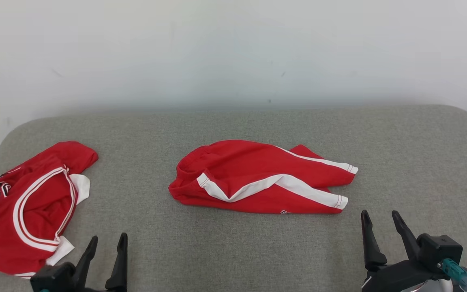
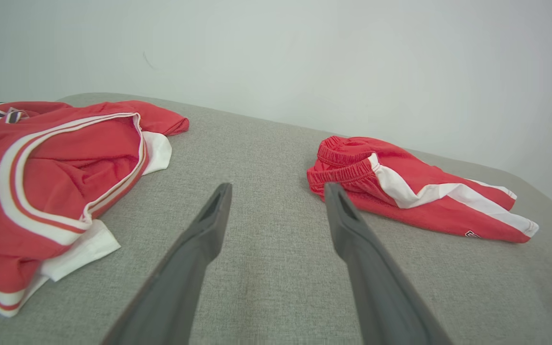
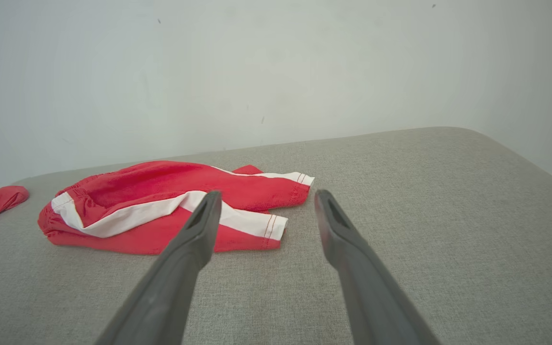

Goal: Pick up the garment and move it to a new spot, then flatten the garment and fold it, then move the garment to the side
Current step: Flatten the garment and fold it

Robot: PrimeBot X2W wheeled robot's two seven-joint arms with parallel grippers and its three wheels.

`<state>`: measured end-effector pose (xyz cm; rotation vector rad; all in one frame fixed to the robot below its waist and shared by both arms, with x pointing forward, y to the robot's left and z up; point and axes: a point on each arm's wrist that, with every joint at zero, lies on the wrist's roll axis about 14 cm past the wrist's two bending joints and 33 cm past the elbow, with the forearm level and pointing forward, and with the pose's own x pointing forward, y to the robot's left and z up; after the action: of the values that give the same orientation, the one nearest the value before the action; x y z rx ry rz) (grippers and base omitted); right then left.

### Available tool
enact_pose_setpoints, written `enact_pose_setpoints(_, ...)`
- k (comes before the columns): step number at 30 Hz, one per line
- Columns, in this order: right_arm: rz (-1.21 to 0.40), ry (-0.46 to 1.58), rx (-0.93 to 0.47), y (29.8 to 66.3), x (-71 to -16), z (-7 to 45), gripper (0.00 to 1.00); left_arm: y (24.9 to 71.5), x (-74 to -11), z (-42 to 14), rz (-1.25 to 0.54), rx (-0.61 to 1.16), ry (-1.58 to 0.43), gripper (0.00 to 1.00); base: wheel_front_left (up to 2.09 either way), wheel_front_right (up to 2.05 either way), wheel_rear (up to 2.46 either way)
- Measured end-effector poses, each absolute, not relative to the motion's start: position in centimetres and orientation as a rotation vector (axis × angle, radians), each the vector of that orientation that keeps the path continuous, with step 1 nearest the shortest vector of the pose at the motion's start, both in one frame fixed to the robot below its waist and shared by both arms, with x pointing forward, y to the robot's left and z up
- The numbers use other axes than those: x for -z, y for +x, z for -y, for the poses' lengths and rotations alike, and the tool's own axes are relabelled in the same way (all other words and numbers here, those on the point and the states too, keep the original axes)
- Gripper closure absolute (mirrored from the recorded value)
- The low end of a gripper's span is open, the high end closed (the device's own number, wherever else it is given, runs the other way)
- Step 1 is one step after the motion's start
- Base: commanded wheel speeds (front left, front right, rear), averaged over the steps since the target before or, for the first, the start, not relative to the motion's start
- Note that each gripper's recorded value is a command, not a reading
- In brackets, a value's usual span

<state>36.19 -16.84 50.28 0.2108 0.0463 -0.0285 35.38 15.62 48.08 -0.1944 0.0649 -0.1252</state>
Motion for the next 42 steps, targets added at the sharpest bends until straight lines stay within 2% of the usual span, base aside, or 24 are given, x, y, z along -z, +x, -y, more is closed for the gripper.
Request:
enact_pose_setpoints(16,-0.065,0.218,0.1,35.6,-49.4,18.7,0.0,34.6,-49.6,-15.8,-0.053,0.143,-0.163,0.0,0.0,0.0,0.0)
enact_pose_setpoints(28,-0.087,0.212,0.098,35.5,-49.1,18.5,0.0,34.8,-50.3,-15.4,-0.058,0.159,-0.163,0.0,0.0,0.0,0.0)
enact_pose_setpoints(37,-0.173,0.198,0.012,35.9,-47.8,16.7,0.0,35.4,-50.5,-14.4,-0.079,0.176,-0.199,0.0,0.0,0.0,0.0)
enact_pose_setpoints(42,-0.222,0.149,-0.089,37.1,-47.6,15.8,0.0,36.5,-49.8,-13.7,-0.127,0.205,-0.171,0.0,0.0,0.0,0.0)
